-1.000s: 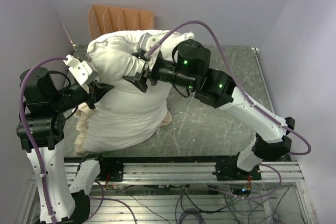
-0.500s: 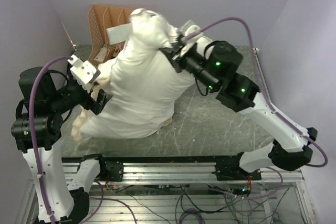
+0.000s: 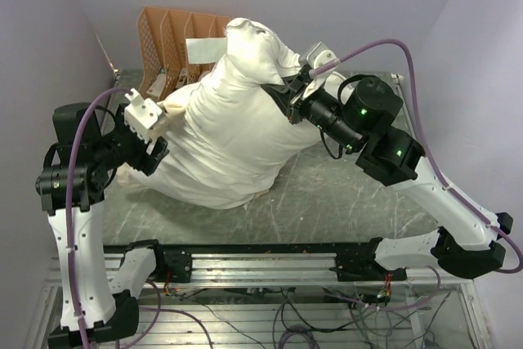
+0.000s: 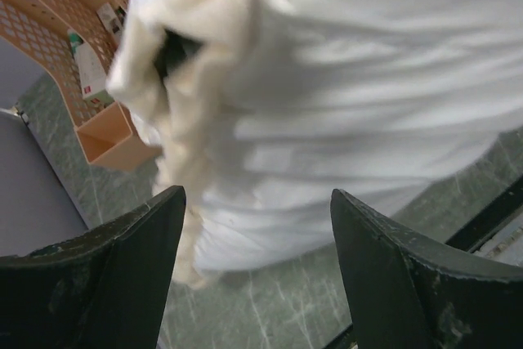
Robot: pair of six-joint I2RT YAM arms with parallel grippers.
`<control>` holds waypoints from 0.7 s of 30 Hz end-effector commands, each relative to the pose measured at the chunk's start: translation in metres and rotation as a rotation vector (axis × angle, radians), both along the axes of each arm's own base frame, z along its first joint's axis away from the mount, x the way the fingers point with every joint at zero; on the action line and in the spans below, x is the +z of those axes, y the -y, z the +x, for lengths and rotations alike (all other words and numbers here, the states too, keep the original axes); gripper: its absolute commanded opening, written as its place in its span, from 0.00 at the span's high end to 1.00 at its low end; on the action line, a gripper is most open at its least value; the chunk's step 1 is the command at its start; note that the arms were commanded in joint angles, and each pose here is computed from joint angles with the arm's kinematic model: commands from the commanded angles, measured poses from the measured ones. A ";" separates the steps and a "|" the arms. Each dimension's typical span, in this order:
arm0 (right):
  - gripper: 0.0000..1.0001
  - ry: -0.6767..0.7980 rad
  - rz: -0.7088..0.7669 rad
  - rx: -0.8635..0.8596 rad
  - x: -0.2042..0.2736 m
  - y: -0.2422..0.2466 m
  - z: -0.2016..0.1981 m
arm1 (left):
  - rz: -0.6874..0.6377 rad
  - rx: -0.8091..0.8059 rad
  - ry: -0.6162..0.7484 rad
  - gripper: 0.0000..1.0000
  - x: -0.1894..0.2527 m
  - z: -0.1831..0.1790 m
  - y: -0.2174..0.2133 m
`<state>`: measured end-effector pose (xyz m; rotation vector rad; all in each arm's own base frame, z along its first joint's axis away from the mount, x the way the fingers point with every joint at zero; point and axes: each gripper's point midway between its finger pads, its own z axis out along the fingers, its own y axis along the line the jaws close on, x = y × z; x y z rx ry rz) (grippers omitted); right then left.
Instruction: Remove the pillowcase from the pillow
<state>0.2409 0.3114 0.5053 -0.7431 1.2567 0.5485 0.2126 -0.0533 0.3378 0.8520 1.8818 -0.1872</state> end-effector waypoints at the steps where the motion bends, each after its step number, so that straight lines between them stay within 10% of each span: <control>1: 1.00 0.035 0.088 0.093 0.028 0.003 -0.022 | 0.020 -0.041 0.097 0.18 0.015 0.028 0.000; 5: 1.00 0.030 0.105 0.112 0.031 0.001 -0.026 | 0.034 -0.122 0.025 0.29 -0.005 0.030 0.006; 13: 1.00 0.020 0.148 0.119 0.040 0.008 -0.032 | 0.117 -0.057 0.026 0.90 -0.050 0.039 -0.012; 21: 1.00 0.028 0.254 -0.191 0.054 0.060 0.007 | 0.357 0.005 -0.062 0.93 -0.111 0.023 -0.051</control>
